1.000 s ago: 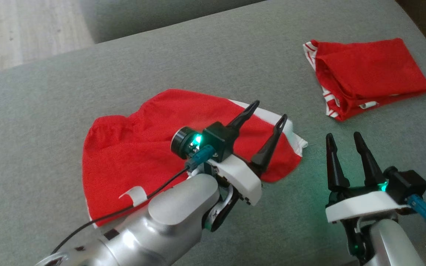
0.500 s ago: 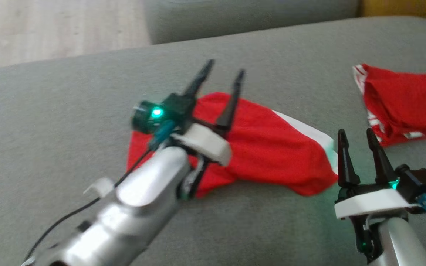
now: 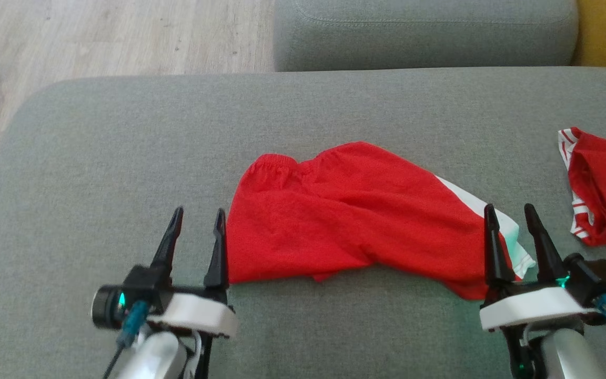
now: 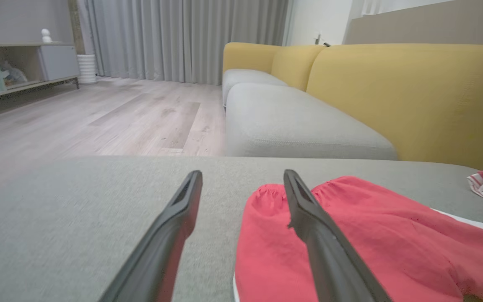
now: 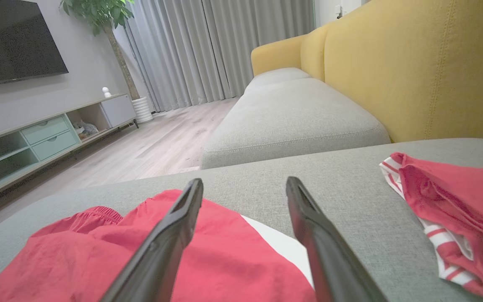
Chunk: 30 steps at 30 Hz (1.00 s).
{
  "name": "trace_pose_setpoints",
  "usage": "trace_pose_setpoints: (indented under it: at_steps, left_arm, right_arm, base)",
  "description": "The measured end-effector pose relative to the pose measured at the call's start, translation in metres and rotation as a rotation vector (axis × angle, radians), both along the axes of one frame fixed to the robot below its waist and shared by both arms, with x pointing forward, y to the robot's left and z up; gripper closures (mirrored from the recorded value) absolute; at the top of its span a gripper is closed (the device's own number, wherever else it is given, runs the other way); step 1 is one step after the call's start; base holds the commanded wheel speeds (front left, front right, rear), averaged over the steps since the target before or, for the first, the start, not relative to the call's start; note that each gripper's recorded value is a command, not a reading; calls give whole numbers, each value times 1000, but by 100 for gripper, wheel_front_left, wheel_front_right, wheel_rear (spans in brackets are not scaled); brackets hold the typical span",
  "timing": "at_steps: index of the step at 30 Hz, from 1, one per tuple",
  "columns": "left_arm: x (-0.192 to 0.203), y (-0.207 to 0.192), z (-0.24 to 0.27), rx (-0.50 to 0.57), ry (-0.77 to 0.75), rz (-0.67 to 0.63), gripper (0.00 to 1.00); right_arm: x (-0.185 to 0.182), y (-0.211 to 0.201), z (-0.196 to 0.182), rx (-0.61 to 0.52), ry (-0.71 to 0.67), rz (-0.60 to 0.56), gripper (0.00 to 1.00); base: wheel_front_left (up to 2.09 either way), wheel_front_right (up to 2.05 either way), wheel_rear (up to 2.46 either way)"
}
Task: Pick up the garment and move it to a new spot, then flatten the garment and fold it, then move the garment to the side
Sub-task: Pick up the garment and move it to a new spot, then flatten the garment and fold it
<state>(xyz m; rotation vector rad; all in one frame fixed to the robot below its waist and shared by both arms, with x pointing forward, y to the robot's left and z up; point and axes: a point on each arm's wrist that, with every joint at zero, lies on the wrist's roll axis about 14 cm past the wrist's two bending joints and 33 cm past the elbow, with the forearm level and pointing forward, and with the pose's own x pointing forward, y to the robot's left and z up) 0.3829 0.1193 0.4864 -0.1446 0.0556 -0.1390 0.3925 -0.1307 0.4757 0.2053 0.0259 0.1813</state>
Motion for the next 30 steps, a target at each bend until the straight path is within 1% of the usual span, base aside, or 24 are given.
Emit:
trace_pose_setpoints:
  at_steps: [2,4,9,13,17,21,25,26,30]
  left_arm:
    - [-6,3,-5,-13,12,24,0]
    - [-11,-1,-8,-20,16,15,0]
    - [-5,-11,-4,-31,-7,-9,0]
    - [4,-9,-9,-29,0,-11,0]
    - [14,-9,-16,-32,17,-15,0]
    - [16,-8,-27,-36,47,-14,0]
    - [15,3,-36,-33,73,17,0]
    - [15,8,-38,-27,79,32,0]
    - [14,12,-37,-24,76,38,0]
  right_arm:
    - [-1,1,-3,-1,9,3,0]
    - [-1,2,-4,-1,13,5,0]
    - [5,7,-11,-35,24,27,0]
    - [30,16,-12,-73,23,54,0]
    - [67,17,-28,-135,128,78,0]
    - [91,7,-59,-167,302,91,0]
    - [91,14,-94,-207,465,156,0]
    - [86,22,-106,-216,519,198,0]
    - [84,34,-107,-195,532,252,0]
  base:
    - [0,0,0]
    - [0,0,0]
    - [0,0,0]
    - [0,0,0]
    - [0,0,0]
    - [0,0,0]
    - [0,0,0]
    - [0,0,0]
    - [0,0,0]
